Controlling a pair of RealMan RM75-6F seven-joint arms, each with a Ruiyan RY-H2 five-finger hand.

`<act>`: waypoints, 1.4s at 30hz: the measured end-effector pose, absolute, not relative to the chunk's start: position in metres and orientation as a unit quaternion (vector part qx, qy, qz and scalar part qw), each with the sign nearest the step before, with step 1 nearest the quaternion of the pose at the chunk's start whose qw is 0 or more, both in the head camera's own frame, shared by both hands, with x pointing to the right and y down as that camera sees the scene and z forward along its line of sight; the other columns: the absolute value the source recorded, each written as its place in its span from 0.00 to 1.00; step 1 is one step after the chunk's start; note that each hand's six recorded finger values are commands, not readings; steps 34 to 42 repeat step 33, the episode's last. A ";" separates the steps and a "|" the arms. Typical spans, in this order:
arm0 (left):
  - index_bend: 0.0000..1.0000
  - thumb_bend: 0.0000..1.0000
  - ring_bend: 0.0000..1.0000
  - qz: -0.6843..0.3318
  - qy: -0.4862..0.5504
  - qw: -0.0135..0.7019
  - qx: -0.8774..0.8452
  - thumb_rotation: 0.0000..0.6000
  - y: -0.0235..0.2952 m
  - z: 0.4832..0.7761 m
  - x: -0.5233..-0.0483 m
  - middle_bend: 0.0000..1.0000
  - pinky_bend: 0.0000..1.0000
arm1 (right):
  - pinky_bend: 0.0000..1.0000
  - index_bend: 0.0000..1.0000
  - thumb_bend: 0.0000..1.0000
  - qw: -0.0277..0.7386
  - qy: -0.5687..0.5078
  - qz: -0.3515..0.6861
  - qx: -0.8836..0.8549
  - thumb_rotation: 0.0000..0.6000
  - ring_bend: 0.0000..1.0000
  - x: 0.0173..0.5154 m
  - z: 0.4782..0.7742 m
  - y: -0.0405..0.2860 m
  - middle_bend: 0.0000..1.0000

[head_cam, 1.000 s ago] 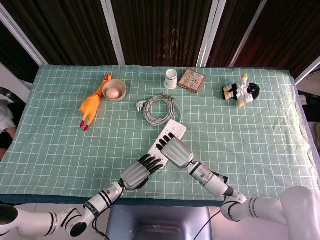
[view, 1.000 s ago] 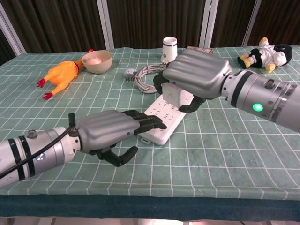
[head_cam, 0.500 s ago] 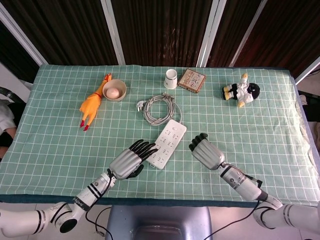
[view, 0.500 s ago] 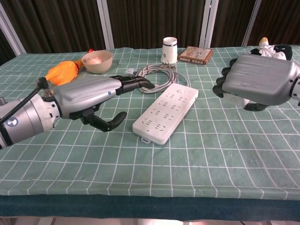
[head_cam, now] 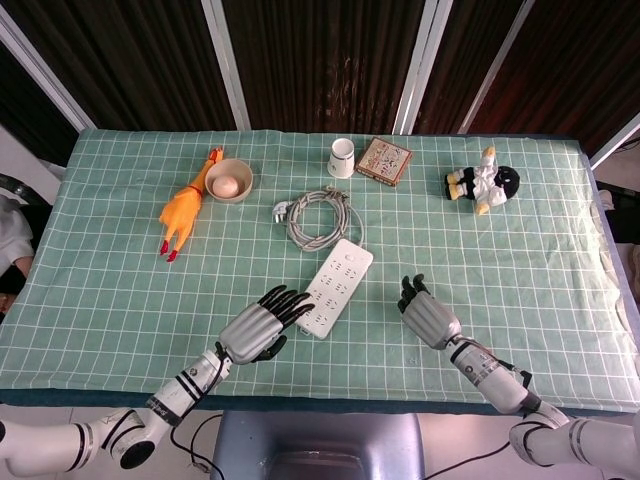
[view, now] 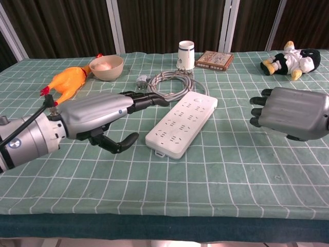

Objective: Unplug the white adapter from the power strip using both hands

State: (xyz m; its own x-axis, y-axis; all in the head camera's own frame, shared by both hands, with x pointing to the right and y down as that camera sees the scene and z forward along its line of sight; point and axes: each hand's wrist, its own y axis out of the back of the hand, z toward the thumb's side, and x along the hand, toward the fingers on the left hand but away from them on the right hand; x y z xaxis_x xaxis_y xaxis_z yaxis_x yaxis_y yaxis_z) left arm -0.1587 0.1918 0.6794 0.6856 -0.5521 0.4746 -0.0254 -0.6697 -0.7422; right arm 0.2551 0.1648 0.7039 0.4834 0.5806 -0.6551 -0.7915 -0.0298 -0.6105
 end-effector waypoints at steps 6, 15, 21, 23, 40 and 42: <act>0.00 0.50 0.00 -0.349 0.181 0.358 -0.847 1.00 0.192 0.673 -0.166 0.00 0.00 | 0.18 0.00 0.17 0.653 0.073 0.512 -0.553 1.00 0.00 0.259 0.693 0.166 0.05; 0.00 0.49 0.00 -0.335 0.198 0.393 -0.833 1.00 0.190 0.644 -0.201 0.00 0.00 | 0.08 0.00 0.14 0.597 -0.068 0.536 -0.593 1.00 0.00 0.283 0.636 0.160 0.00; 0.00 0.49 0.00 -0.370 0.245 0.388 -0.808 1.00 0.195 0.621 -0.268 0.00 0.00 | 0.04 0.00 0.14 0.520 -0.219 0.589 -0.578 1.00 0.00 0.342 0.581 0.172 0.00; 0.00 0.49 0.00 -0.392 0.265 0.372 -0.798 1.00 0.204 0.616 -0.297 0.00 0.00 | 0.03 0.00 0.14 0.495 -0.265 0.601 -0.569 1.00 0.00 0.363 0.568 0.179 0.00; 0.00 0.49 0.00 -0.478 0.343 0.329 -0.739 1.00 0.222 0.611 -0.396 0.00 0.00 | 0.00 0.00 0.14 0.383 -0.406 0.637 -0.532 1.00 0.00 0.456 0.547 0.221 0.00; 0.00 0.49 0.00 -0.478 0.343 0.329 -0.739 1.00 0.222 0.611 -0.396 0.00 0.00 | 0.00 0.00 0.14 0.383 -0.406 0.637 -0.532 1.00 0.00 0.456 0.547 0.221 0.00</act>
